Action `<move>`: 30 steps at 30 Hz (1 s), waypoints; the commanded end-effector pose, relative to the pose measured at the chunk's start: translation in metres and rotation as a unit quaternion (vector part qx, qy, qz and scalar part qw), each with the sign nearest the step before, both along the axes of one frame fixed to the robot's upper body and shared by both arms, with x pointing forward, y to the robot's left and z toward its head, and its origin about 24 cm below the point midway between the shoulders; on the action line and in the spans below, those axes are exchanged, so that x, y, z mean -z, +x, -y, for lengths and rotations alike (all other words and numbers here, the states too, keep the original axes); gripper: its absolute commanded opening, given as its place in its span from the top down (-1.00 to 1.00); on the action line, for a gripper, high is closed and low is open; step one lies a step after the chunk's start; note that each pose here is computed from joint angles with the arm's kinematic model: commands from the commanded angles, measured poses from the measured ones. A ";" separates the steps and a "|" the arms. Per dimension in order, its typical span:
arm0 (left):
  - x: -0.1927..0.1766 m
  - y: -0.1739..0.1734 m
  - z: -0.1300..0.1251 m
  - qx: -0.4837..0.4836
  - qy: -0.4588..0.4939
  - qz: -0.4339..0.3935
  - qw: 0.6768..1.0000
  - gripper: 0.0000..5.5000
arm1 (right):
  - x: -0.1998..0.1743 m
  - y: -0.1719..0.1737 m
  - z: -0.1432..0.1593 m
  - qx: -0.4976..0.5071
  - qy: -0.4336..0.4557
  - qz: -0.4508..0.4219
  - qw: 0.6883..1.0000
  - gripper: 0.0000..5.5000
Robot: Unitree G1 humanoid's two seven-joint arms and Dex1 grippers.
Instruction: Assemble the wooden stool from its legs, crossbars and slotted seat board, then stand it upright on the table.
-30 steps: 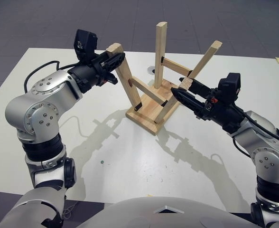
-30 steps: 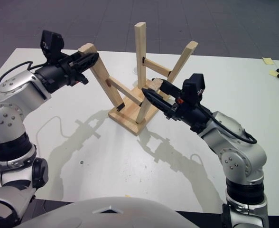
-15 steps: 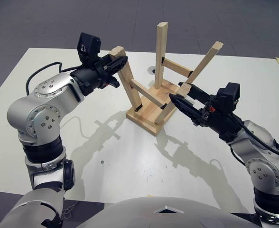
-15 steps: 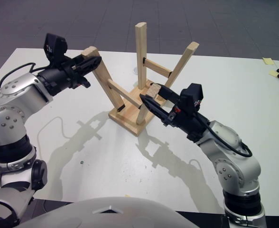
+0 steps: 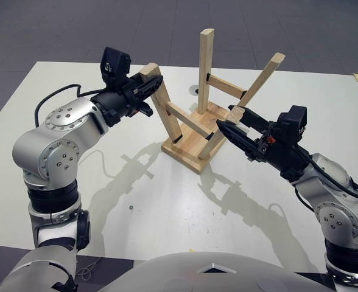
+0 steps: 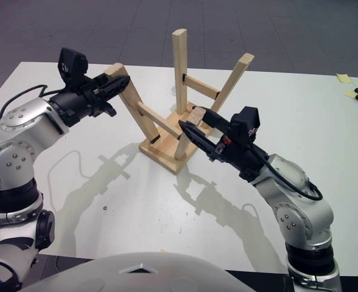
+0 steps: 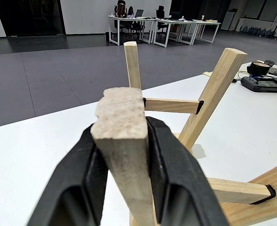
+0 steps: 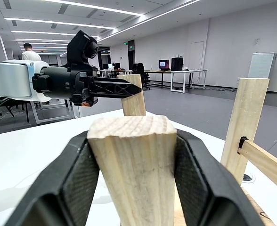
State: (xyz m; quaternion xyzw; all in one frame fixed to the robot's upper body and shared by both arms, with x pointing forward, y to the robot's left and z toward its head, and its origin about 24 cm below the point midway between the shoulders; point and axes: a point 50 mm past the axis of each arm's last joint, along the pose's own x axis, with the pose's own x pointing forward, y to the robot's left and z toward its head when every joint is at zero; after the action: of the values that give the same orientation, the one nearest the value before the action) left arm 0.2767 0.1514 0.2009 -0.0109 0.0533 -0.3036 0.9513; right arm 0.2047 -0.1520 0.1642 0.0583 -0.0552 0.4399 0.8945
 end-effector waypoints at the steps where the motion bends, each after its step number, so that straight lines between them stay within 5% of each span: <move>1: 0.019 0.001 -0.009 -0.043 0.046 -0.042 0.997 0.62 | 0.016 0.001 0.004 0.000 -0.044 -0.062 0.997 0.20; 17: 0.022 -0.001 -0.009 -0.055 0.043 -0.041 0.997 0.62 | 0.009 0.006 0.009 -0.011 -0.063 -0.092 0.994 0.22; 30: 0.012 0.002 -0.008 -0.050 0.026 -0.025 0.998 0.62 | -0.035 0.011 0.014 -0.047 0.136 -0.087 0.986 -0.62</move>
State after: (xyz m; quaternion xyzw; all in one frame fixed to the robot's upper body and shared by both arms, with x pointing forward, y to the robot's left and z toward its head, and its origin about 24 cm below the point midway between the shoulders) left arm 0.2751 0.1507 0.1948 -0.0139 0.0592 -0.2907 0.9549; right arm 0.2158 -0.1653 0.1906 0.1948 -0.0252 0.4551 0.8685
